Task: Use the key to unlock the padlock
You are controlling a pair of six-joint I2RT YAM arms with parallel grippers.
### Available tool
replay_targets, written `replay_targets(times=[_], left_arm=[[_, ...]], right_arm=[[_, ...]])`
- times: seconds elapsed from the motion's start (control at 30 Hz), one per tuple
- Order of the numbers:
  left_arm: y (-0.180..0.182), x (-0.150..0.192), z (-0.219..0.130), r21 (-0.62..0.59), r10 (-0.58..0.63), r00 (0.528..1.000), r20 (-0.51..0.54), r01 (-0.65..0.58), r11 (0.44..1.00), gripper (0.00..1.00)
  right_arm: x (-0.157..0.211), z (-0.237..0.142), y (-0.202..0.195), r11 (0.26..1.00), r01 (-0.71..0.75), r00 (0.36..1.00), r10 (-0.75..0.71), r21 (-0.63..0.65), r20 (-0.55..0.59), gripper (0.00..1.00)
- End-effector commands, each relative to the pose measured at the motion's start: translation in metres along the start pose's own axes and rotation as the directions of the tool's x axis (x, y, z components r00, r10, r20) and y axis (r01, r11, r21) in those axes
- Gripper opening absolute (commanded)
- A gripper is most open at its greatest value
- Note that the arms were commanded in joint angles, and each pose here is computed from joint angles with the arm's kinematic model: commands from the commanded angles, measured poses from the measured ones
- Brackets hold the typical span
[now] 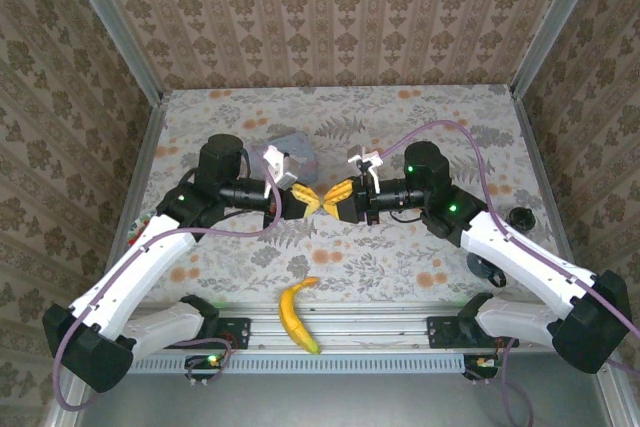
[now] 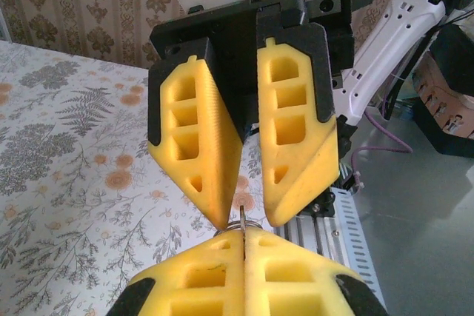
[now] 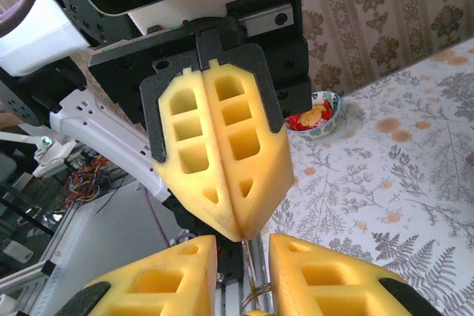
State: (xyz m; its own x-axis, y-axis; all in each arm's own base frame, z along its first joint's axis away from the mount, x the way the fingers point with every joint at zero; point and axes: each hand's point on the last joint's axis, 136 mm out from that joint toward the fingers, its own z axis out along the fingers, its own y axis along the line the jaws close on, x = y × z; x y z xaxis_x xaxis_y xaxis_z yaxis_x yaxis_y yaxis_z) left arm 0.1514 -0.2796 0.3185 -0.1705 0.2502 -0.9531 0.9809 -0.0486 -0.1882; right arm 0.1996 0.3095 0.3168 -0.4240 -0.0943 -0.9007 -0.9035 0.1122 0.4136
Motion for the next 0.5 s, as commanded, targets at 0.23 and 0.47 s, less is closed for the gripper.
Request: replay_targets(times=[0.23,0.47], left_arm=[[-0.0084,-0.0064,-0.002,0.021,0.019,0.999,0.027,-0.02,1.0,0.0],[-0.0086,-0.0071,-0.0025,0.018,0.021,0.999,0.031,-0.021,1.0,0.0]], right_arm=[[0.0074,0.004,0.0024,0.999,-0.021,1.0,0.02,-0.035,-0.019,0.29],[0.0091,0.0046,0.0025,0.999,-0.027,0.999,0.026,-0.041,-0.027,0.31]])
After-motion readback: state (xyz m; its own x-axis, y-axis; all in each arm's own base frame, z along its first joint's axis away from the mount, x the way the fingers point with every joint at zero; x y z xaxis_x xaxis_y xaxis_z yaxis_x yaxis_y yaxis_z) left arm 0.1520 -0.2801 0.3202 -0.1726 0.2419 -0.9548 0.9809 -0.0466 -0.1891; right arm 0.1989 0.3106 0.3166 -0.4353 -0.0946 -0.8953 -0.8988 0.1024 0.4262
